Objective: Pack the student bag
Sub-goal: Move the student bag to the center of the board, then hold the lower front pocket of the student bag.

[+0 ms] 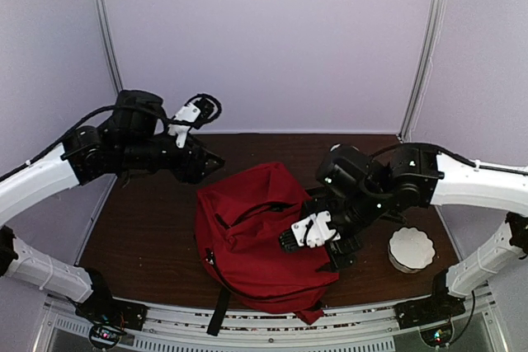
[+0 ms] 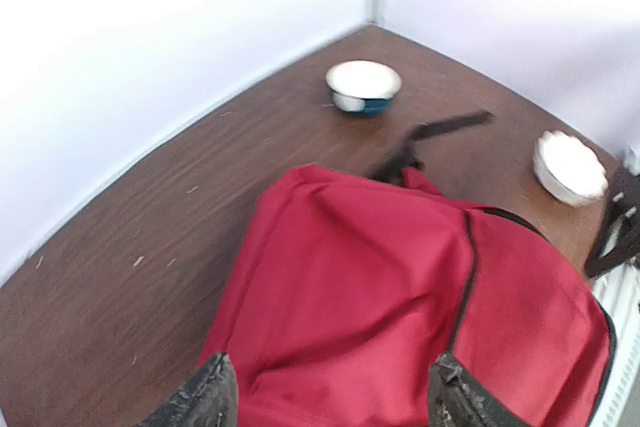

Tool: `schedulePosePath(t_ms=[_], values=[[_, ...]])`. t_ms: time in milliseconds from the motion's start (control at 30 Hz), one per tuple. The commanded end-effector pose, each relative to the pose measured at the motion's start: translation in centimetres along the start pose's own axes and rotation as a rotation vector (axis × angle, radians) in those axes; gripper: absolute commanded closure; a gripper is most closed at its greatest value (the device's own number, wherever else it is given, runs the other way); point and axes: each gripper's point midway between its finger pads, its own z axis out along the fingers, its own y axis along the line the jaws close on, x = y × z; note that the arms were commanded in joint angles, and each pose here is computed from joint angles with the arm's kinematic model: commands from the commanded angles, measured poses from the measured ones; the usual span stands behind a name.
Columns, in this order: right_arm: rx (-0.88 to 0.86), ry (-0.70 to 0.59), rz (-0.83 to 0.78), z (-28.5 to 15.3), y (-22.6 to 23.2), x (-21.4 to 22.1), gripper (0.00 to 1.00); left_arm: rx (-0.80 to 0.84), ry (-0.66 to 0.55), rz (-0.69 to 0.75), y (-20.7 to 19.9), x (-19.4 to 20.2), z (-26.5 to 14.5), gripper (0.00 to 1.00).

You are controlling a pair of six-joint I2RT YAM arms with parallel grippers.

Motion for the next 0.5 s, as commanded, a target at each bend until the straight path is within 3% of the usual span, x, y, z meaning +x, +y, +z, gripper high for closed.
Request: schedulePosePath(t_ms=[0, 67, 133, 200, 300, 400, 467], values=[[0.434, 0.064, 0.196, -3.2, -10.2, 1.0, 0.00, -0.237, 0.075, -0.252, 5.7, 5.5, -0.1, 0.33], [0.847, 0.214, 0.325, -6.2, -17.4, 4.6, 0.00, -0.298, 0.084, -0.394, 7.3, 7.3, -1.0, 0.32], [0.904, 0.295, 0.374, -7.2, -20.6, 6.7, 0.00, -0.286, 0.051, -0.516, 7.7, 8.4, -1.6, 0.32], [0.755, 0.213, 0.510, -6.6, -22.3, 6.4, 0.00, -0.263, 0.018, -0.618, 7.7, 9.3, -1.8, 0.32], [0.472, -0.059, 0.655, -6.4, -22.3, 1.7, 0.15, -0.241, 0.015, -0.721, 7.5, 10.6, -1.4, 0.34], [0.272, -0.242, 0.658, -5.3, -20.8, -3.3, 0.31, -0.190, 0.025, -0.808, 6.7, 12.2, -0.3, 0.37], [0.208, -0.282, 0.653, -4.0, -20.1, -5.3, 0.36, -0.149, 0.005, -0.859, 6.3, 12.8, 0.5, 0.39]])
